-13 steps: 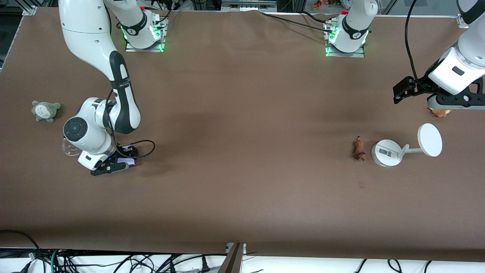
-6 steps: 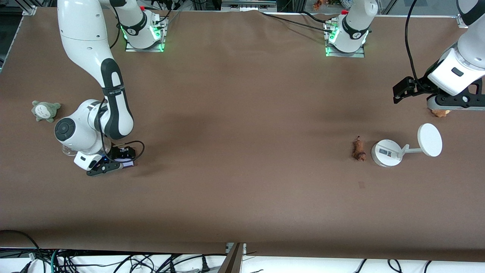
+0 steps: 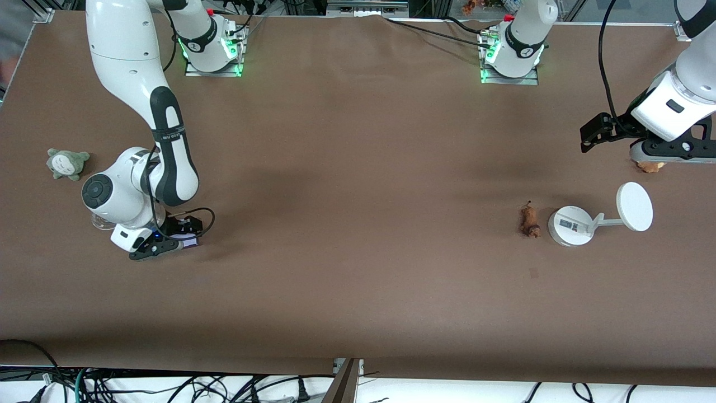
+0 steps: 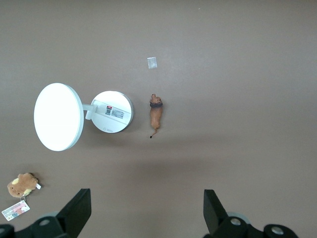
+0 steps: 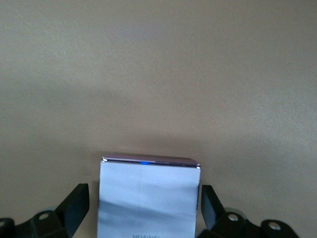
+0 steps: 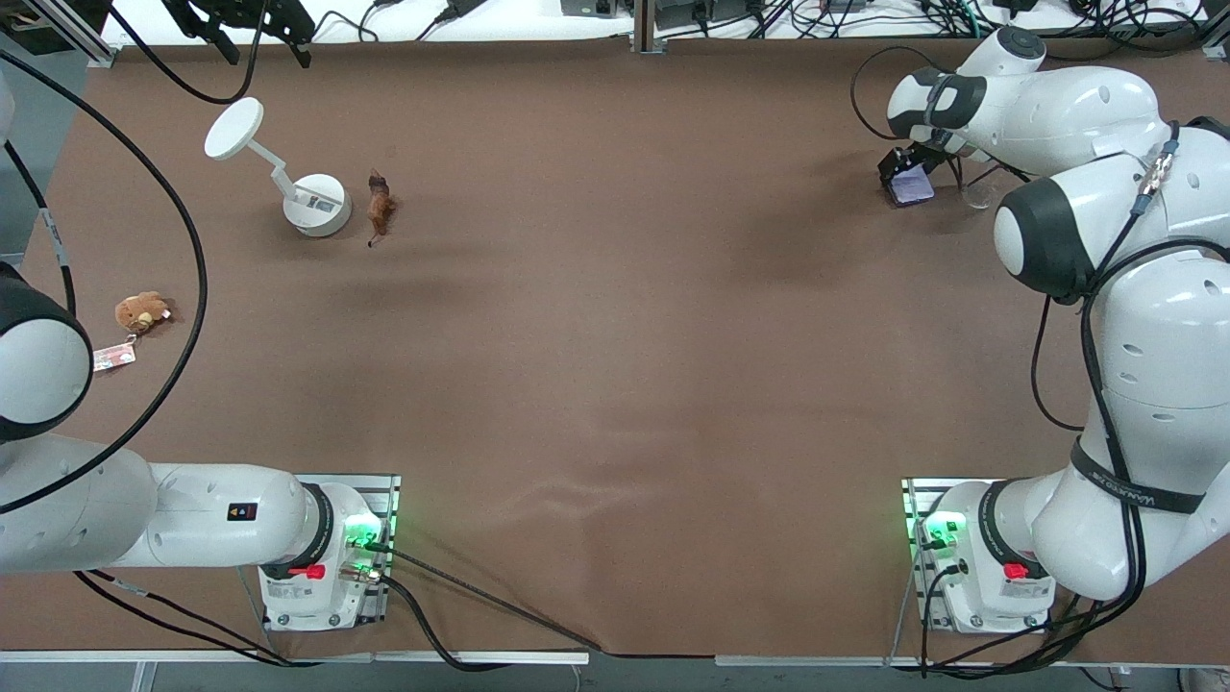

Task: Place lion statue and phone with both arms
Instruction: 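Carry the white phone toward the clear cup with the right gripper, then lower the phone beside the cup and open the right gripper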

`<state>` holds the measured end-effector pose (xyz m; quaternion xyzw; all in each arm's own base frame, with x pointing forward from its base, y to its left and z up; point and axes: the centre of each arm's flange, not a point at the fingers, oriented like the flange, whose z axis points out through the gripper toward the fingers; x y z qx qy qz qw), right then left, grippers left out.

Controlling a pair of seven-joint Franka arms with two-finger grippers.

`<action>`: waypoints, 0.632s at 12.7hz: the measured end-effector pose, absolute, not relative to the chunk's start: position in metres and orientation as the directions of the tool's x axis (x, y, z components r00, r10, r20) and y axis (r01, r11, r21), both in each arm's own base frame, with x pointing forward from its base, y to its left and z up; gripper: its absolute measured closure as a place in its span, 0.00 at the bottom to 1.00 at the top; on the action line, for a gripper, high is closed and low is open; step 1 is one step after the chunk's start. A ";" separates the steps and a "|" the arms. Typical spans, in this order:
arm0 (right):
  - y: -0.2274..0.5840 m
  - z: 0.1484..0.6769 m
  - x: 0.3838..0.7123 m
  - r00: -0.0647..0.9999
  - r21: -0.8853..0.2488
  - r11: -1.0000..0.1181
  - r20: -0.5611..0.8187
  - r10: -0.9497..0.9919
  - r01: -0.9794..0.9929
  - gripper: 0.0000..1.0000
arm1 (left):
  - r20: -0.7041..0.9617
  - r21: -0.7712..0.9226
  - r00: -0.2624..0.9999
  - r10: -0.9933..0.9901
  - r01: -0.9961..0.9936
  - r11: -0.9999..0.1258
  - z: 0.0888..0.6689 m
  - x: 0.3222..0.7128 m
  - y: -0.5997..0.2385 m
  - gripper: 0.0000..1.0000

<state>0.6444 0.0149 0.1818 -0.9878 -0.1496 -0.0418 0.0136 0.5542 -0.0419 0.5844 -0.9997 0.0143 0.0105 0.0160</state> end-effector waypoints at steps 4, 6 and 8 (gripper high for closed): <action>0.020 0.207 0.645 0.954 -0.085 -0.951 0.062 0.294 0.299 0.00 | -0.027 -0.032 0.999 -0.028 -0.029 -0.999 0.584 0.554 -0.042 0.00; 0.010 0.240 0.642 0.959 -0.159 -0.946 0.022 0.283 0.283 0.00 | -0.027 -0.032 0.999 -0.028 -0.029 -0.999 0.584 0.554 -0.042 0.00; -0.005 0.283 0.639 0.958 -0.234 -0.934 -0.028 0.286 0.271 0.00 | -0.027 -0.032 0.999 -0.028 -0.029 -0.999 0.584 0.554 -0.041 0.00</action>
